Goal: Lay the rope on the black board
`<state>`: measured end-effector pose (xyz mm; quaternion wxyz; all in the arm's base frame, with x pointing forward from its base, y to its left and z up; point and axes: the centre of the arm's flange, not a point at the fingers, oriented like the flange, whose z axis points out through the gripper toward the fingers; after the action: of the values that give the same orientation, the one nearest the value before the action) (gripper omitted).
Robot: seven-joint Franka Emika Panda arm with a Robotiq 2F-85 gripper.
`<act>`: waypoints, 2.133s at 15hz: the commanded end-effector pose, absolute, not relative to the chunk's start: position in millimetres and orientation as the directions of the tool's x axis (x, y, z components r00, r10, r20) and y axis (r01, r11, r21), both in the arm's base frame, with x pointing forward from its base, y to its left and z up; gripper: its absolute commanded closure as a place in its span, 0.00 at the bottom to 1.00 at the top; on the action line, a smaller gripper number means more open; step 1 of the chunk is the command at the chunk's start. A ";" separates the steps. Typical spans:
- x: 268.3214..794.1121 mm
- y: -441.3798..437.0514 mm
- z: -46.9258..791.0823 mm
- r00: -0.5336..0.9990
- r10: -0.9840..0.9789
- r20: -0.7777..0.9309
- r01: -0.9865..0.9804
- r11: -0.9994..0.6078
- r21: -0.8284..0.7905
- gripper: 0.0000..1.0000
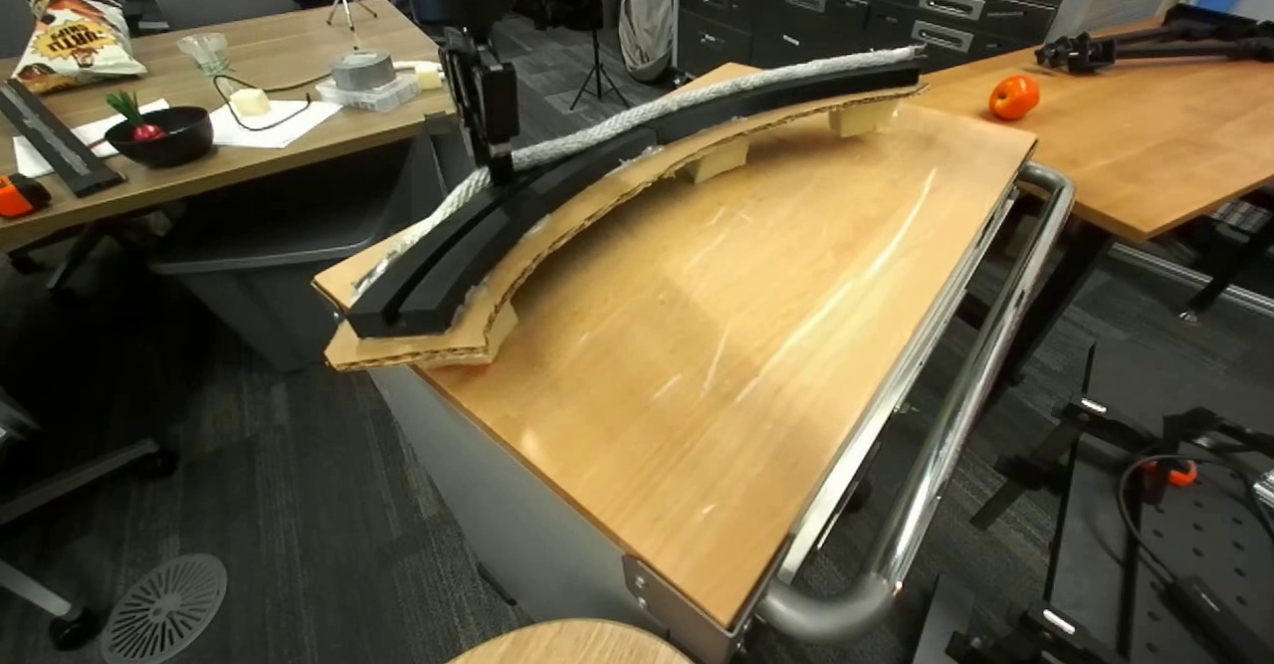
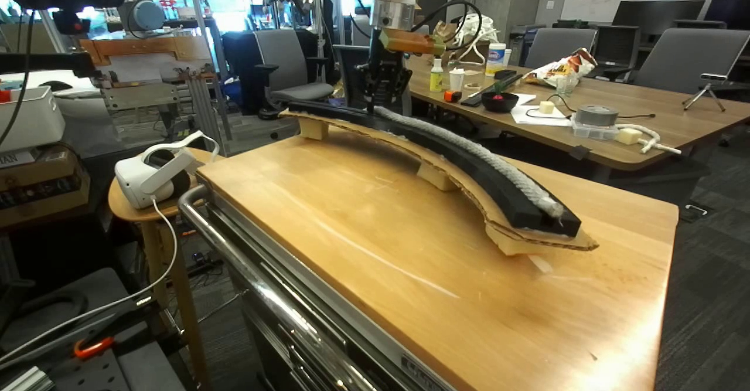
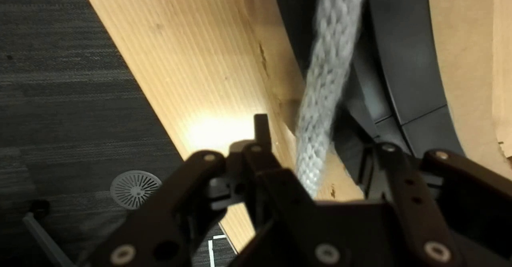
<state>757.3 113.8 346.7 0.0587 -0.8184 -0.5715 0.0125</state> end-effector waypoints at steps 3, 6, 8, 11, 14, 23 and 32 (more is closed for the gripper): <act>767.7 113.4 355.1 0.352 0.934 0.051 0.933 -0.346 -0.100 1.00; 764.5 108.8 356.1 0.357 0.933 0.056 0.931 -0.350 -0.099 0.97; 761.5 104.9 356.8 0.361 0.931 0.061 0.930 -0.354 -0.099 0.97; 758.8 96.7 363.5 0.378 0.923 0.075 0.925 -0.372 -0.076 0.97; 761.8 87.0 377.8 0.413 0.898 0.155 0.910 -0.413 -0.030 0.97; 758.6 69.9 396.4 0.386 0.844 0.373 0.912 -0.410 -0.017 0.89; 723.6 26.9 377.9 0.240 0.850 0.470 0.969 -0.239 -0.064 0.97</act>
<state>759.3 50.1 370.2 0.1520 -0.7838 -0.5840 -0.1467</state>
